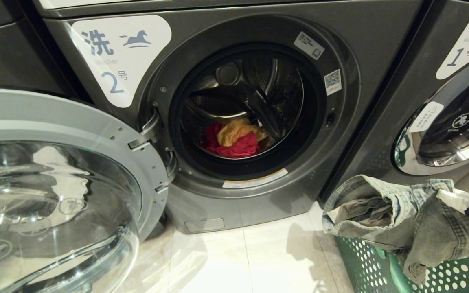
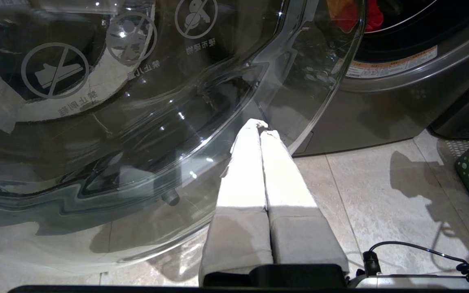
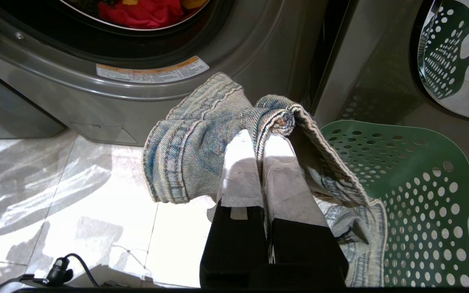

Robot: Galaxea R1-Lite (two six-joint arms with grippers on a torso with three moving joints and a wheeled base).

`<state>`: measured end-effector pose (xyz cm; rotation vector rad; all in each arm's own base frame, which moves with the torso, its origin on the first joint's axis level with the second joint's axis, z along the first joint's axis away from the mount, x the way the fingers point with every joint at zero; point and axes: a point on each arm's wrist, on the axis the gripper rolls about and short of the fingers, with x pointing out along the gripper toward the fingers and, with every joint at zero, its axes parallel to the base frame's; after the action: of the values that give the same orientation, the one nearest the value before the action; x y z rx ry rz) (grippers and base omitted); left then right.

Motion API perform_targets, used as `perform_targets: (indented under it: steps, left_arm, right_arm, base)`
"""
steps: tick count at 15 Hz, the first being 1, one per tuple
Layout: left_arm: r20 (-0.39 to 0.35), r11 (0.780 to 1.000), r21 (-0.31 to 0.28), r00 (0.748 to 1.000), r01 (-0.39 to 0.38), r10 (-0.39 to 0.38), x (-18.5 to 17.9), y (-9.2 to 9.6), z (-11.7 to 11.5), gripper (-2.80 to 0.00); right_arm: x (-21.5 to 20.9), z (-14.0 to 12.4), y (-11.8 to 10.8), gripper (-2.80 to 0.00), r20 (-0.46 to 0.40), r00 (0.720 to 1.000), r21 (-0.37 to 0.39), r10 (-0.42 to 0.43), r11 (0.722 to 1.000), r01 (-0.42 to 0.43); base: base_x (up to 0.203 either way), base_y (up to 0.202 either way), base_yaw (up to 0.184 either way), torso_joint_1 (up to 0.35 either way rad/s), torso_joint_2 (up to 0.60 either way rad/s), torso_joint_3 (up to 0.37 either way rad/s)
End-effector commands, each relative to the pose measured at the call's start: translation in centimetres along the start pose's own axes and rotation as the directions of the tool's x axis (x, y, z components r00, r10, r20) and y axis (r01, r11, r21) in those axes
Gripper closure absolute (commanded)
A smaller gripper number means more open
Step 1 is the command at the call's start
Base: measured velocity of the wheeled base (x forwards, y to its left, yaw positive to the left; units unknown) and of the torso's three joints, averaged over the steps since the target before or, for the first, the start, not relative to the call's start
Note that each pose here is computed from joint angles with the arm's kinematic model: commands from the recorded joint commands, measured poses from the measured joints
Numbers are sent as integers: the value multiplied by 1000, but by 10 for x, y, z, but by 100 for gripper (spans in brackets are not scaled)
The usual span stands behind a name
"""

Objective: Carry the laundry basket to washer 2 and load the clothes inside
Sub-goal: Place the clothes into the washing machine

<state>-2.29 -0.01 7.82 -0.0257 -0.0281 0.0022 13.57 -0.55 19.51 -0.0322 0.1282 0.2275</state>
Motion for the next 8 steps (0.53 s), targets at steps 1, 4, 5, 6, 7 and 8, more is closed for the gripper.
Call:
perform_targets:
  steps: [1, 4, 5, 6, 7, 8]
  left_arm:
    - [-10, 1000, 0, 1000, -1, 1, 1, 0, -3, 0]
    - [-11, 1000, 0, 1000, -1, 1, 1, 0, -3, 0]
    - [-10, 1000, 0, 1000, -1, 1, 1, 0, -3, 0]
    - [-10, 1000, 0, 1000, -1, 1, 1, 0, -3, 0]
    - [-10, 1000, 0, 1000, -1, 1, 1, 0, -3, 0]
    - [-10, 1000, 0, 1000, -1, 1, 1, 0, -3, 0]
  right_arm:
    - [0, 0, 0, 0, 3, 1000, -3, 3, 1000, -3]
    - [0, 0, 0, 0, 0, 1000, -1, 2, 1000, -2]
    - [0, 0, 0, 0, 0, 1000, -1, 3, 1000, -3]
    - [0, -1, 0, 0, -1, 1000, -1, 3, 1000, -3]
    - [1, -1, 0, 0, -3, 1000, 0, 5, 1000, -5]
    - [1, -1, 0, 0, -4, 1000, 1, 5, 1000, -5]
  base:
    - [0, 0, 0, 0, 0, 0]
    - [0, 0, 0, 0, 0, 0]
    - [0, 0, 0, 0, 0, 0]
    - [0, 0, 0, 0, 0, 0]
    - [0, 0, 0, 0, 0, 0]
    - [0, 0, 0, 0, 0, 0]
